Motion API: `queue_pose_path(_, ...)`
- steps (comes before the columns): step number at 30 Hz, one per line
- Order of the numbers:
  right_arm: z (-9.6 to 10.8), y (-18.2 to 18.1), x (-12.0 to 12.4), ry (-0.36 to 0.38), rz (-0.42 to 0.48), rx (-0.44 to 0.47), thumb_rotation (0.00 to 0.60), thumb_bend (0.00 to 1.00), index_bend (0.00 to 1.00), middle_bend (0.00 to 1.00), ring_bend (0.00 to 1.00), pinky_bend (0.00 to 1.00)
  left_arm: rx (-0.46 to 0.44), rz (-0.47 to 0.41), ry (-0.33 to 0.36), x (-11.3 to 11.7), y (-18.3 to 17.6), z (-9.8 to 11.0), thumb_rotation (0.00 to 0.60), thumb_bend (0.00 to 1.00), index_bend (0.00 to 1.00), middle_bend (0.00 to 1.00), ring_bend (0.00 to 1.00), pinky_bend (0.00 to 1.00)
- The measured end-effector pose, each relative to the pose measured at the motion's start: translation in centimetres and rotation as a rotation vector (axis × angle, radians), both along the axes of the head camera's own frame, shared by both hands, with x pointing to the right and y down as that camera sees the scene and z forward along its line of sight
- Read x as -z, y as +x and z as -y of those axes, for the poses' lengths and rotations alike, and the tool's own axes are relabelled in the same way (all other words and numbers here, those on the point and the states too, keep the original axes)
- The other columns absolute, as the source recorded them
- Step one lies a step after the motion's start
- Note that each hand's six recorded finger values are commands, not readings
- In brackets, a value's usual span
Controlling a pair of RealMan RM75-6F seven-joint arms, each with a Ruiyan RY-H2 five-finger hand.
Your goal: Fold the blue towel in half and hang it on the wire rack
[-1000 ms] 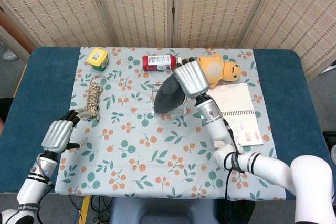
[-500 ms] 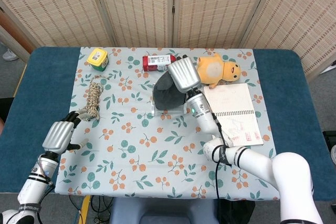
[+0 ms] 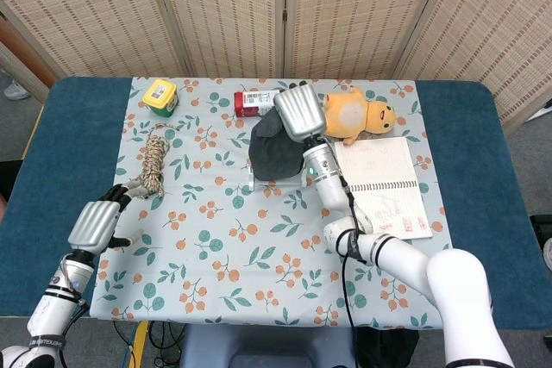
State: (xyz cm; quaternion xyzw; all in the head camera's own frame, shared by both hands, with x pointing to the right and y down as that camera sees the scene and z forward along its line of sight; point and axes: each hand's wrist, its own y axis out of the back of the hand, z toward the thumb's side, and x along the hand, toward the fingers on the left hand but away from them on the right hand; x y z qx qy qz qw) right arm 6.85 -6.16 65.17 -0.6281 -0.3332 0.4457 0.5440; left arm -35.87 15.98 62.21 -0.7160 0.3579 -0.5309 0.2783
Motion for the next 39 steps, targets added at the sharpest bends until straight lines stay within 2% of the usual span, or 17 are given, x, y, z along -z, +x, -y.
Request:
queue_pose_path(4, 0.4, 0.0, -0.7, -0.012, -0.02, -0.011, 0.6, 0.51, 0.79, 0.64, 0.53, 0.52, -0.001, -0.001, -0.002, 0.0, 0.0, -0.1, 0.6, 0.25, 0.21, 0.15, 0.14, 0.34)
queue_pose_path(6, 0.4, -0.1, -1.2, -0.026, -0.031, -0.016, 0.6, 0.47, 0.74, 0.62, 0.52, 0.52, 0.0, 0.0, -0.004, -0.1, 0.0, -0.1, 0.6, 0.25, 0.21, 0.15, 0.14, 0.34)
queue_pose_path(8, 0.4, -0.1, -1.7, -0.037, -0.044, -0.019, 0.6, 0.38, 0.61, 0.58, 0.49, 0.52, 0.001, 0.001, -0.004, -0.1, 0.0, -0.1, 0.6, 0.25, 0.21, 0.15, 0.14, 0.34)
queue_pose_path(14, 0.5, -0.3, -2.8, -0.076, -0.081, -0.04, 0.6, 0.15, 0.3, 0.45, 0.38, 0.47, 0.005, 0.002, -0.002, 0.1, -0.2, -0.1, 0.6, 0.25, 0.21, 0.15, 0.14, 0.34)
queue_pose_path(18, 0.6, -0.6, -3.2, -0.094, -0.092, -0.056, 0.6, 0.03, 0.14, 0.38, 0.32, 0.45, 0.008, 0.004, -0.003, 0.1, -0.4, -0.1, 0.6, 0.25, 0.21, 0.15, 0.14, 0.34)
queue_pose_path(20, 0.7, -0.7, -3.2, -0.093, -0.092, -0.06, 0.6, 0.0, 0.09, 0.36, 0.31, 0.44, 0.011, 0.004, -0.002, 0.2, -0.4, -0.1, 0.6, 0.25, 0.21, 0.15, 0.14, 0.34)
queue_pose_path(29, 0.8, -0.1, -2.0, -0.055, -0.064, -0.046, 0.6, 0.01, 0.1, 0.38, 0.3, 0.44, 0.01, 0.009, -0.001, 0.1, -0.6, -0.1, 0.6, 0.25, 0.21, 0.15, 0.14, 0.34)
queue_pose_path(31, 0.7, 0.3, -1.5, -0.044, -0.056, -0.039, 0.6, 0.06, 0.16, 0.4, 0.31, 0.44, 0.015, 0.009, 0.006, 0.2, -0.7, 0.1, 0.6, 0.25, 0.21, 0.15, 0.14, 0.34)
queue_pose_path(36, -0.2, 1.9, 0.1, -0.024, -0.02, -0.018, 0.6, 0.26, 0.33, 0.48, 0.36, 0.44, 0.019, 0.02, 0.024, 0.5, -1.0, 0.6, 0.6, 0.25, 0.21, 0.15, 0.14, 0.34)
queue_pose_path(39, -1.2, 3.4, 1.3, -0.015, -0.002, -0.006, 0.6, 0.3, 0.4, 0.52, 0.4, 0.46, 0.021, 0.029, 0.031, 0.7, -1.3, 0.8, 0.6, 0.25, 0.21, 0.15, 0.14, 0.34)
